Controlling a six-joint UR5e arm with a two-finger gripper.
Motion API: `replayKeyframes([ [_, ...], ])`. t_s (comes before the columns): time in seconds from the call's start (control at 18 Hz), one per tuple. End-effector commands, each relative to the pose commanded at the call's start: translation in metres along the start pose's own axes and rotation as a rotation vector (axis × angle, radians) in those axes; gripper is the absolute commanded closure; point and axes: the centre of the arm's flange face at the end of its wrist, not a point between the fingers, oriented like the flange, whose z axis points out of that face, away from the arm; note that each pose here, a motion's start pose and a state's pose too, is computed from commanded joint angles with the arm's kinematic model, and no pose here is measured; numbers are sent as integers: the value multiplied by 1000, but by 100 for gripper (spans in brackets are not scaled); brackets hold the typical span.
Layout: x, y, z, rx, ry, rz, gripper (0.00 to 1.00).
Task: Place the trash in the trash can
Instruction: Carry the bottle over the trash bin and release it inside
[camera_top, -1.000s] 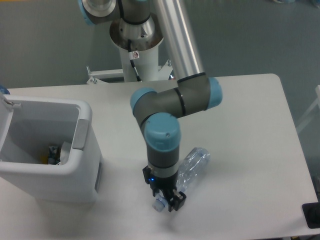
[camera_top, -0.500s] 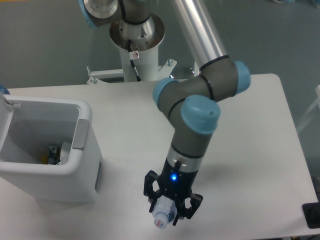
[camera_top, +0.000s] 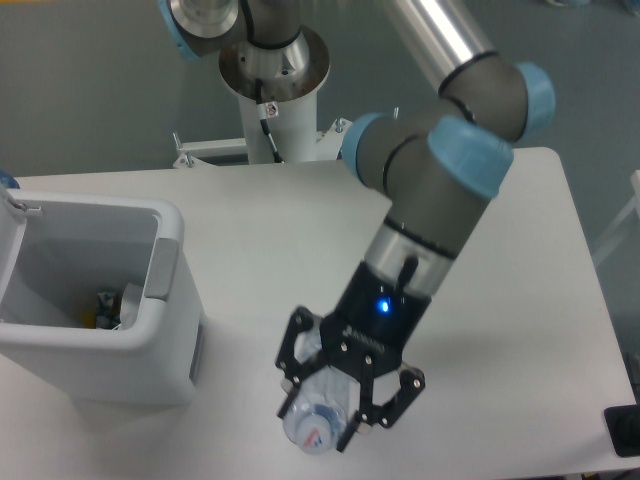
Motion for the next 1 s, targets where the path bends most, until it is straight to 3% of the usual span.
replayKeyframes([
  [0.28,39,-34,-15,105,129,50,63],
  [0.44,74,-46,-2,149,255,56,63],
  [0.61,108,-57,10,162,324,85,63],
  [1.0,158,-31,64,109,430,76,55],
])
